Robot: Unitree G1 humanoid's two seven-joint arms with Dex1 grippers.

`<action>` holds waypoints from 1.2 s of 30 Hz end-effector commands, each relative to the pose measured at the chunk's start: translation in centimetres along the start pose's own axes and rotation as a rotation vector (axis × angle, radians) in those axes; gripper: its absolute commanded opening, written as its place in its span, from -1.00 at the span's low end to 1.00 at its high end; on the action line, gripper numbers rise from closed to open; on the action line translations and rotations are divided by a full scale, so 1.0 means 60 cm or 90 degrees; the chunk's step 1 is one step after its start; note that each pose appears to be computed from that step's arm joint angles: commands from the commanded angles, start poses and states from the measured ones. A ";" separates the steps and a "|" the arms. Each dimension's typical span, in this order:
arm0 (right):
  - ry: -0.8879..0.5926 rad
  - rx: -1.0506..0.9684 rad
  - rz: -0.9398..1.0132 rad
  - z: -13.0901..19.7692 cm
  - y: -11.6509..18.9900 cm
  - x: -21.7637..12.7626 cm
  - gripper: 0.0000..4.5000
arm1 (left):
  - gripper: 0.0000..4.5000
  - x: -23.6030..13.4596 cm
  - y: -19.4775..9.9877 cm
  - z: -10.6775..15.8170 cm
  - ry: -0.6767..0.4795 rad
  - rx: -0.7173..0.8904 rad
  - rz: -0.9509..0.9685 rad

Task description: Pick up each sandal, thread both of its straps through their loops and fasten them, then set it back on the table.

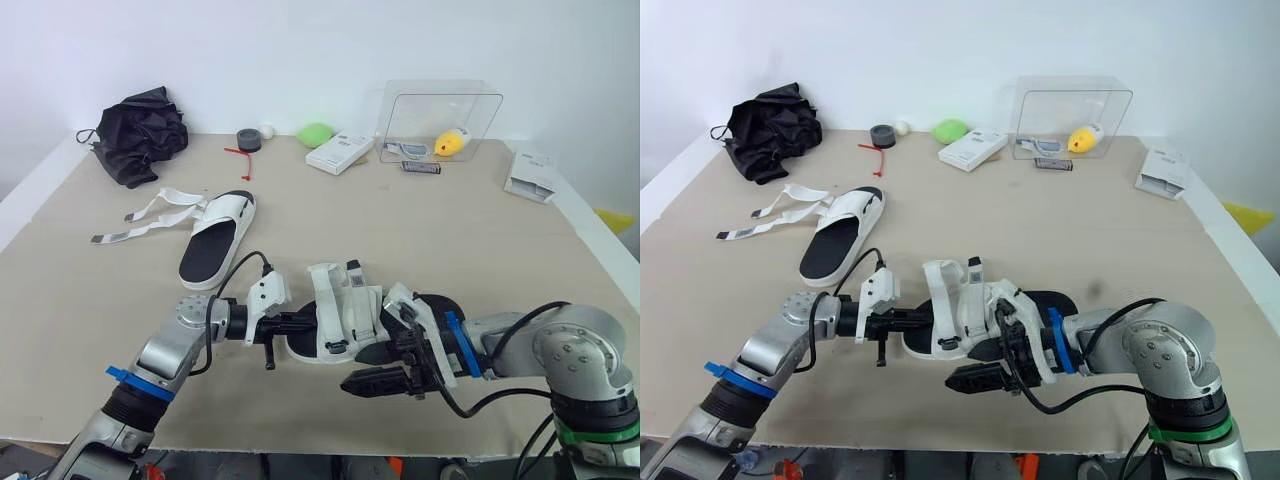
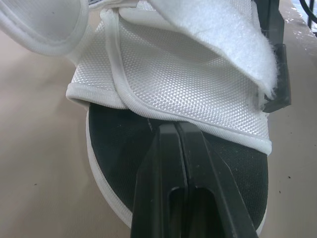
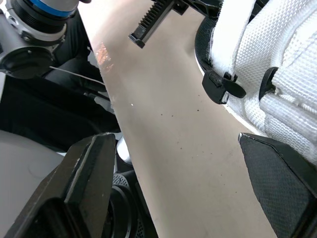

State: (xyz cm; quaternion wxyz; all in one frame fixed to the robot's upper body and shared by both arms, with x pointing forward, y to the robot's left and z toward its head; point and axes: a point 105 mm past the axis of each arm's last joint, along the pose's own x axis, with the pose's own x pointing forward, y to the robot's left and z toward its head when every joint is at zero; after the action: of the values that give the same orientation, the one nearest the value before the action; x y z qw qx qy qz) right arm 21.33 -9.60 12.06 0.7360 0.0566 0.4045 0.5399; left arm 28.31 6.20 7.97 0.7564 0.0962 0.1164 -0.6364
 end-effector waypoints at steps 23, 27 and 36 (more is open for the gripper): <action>-0.106 0.096 -0.005 0.075 0.020 -0.015 0.90 | -1.00 0.009 -0.020 -0.071 0.079 -0.068 -0.024; -0.112 0.098 -0.003 0.078 0.022 -0.010 0.90 | -1.00 0.010 -0.020 -0.070 0.079 -0.067 -0.024; -0.094 0.112 -0.010 0.065 0.019 0.002 0.90 | -1.00 0.009 -0.018 -0.069 0.079 -0.065 -0.021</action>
State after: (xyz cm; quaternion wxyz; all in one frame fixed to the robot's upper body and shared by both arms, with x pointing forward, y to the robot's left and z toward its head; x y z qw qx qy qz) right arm 23.21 -8.41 14.32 0.7607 0.1548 0.4141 0.4754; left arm 28.56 6.32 7.92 0.7578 0.0965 0.1131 -0.6353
